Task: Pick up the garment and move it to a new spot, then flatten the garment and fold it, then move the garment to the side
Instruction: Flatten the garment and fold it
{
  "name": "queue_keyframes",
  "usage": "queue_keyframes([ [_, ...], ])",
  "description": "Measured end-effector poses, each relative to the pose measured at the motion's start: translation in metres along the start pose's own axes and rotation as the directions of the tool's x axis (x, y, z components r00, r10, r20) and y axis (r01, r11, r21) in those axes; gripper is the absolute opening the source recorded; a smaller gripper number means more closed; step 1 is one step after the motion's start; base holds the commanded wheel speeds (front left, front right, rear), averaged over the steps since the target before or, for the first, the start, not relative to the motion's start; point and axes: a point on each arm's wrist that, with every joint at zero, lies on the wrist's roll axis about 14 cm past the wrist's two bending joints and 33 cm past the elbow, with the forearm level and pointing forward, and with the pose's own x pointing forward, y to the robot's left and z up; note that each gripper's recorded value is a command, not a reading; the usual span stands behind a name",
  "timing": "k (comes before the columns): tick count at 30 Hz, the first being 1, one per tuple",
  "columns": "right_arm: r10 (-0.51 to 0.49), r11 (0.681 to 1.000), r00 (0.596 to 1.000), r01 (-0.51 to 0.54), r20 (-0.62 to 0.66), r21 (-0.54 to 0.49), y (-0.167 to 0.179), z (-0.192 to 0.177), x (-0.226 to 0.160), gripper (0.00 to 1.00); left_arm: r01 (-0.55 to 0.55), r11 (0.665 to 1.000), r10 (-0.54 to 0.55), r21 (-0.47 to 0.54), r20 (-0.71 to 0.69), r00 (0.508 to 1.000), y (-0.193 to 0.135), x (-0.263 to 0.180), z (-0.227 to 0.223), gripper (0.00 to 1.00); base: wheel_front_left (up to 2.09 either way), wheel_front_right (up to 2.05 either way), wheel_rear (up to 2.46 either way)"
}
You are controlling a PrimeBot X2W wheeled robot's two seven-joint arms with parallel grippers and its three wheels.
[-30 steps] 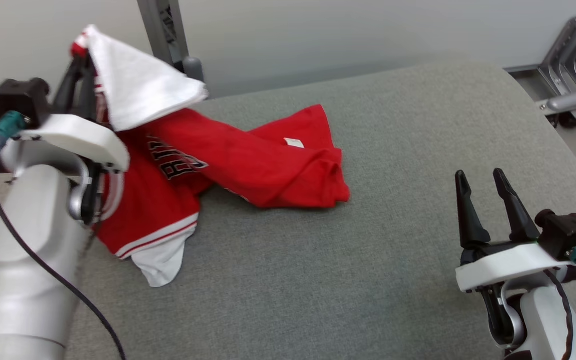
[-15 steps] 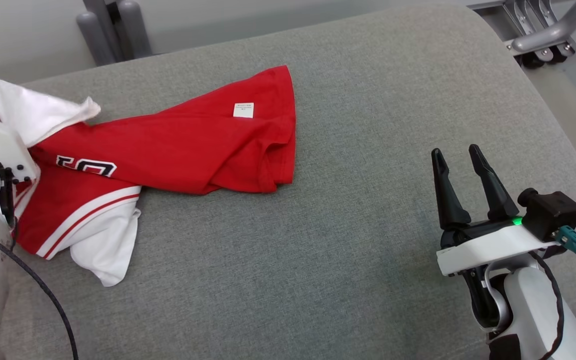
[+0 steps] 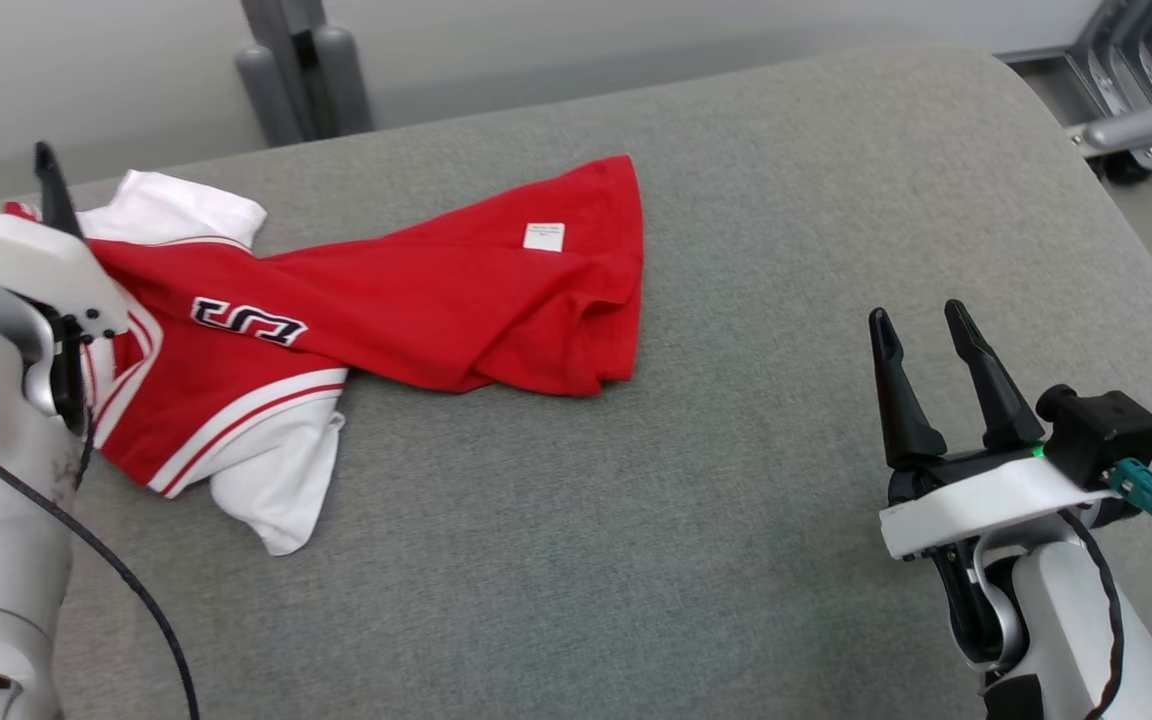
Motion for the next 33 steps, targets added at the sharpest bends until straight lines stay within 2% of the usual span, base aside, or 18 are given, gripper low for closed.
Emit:
queue_keyframes([
  [5,0.03,1.0,0.999,-0.03,0.016,-0.001,0.012,0.004,-0.001,1.0,0.06,0.998,-0.055,-0.024,0.182,0.982,-0.008,-0.025,0.055,1.0,0.0,0.0,0.0],
  [11,0.069,0.998,0.997,-0.069,0.027,-0.007,0.027,0.008,-0.005,1.0,0.095,0.995,-0.089,-0.006,0.299,0.95,-0.007,-0.077,0.07,1.0,0.0,0.0,0.0],
  [17,0.105,0.994,0.994,-0.105,0.042,-0.007,0.041,0.014,-0.012,1.0,0.091,0.996,-0.092,0.018,0.322,0.942,-0.003,-0.136,0.048,1.0,0.0,0.0,0.0],
  [23,0.143,0.99,0.988,-0.143,0.058,-0.006,0.055,0.019,-0.015,1.0,0.049,0.999,-0.04,-0.017,0.325,0.945,0.007,-0.182,0.027,1.0,0.0,0.0,0.0],
  [33,0.167,0.986,0.984,-0.167,0.053,-0.006,0.064,0.018,-0.021,1.0,0.004,0.998,0.01,-0.055,0.255,0.967,0.012,-0.225,-0.016,1.0,0.0,0.0,0.0],
])
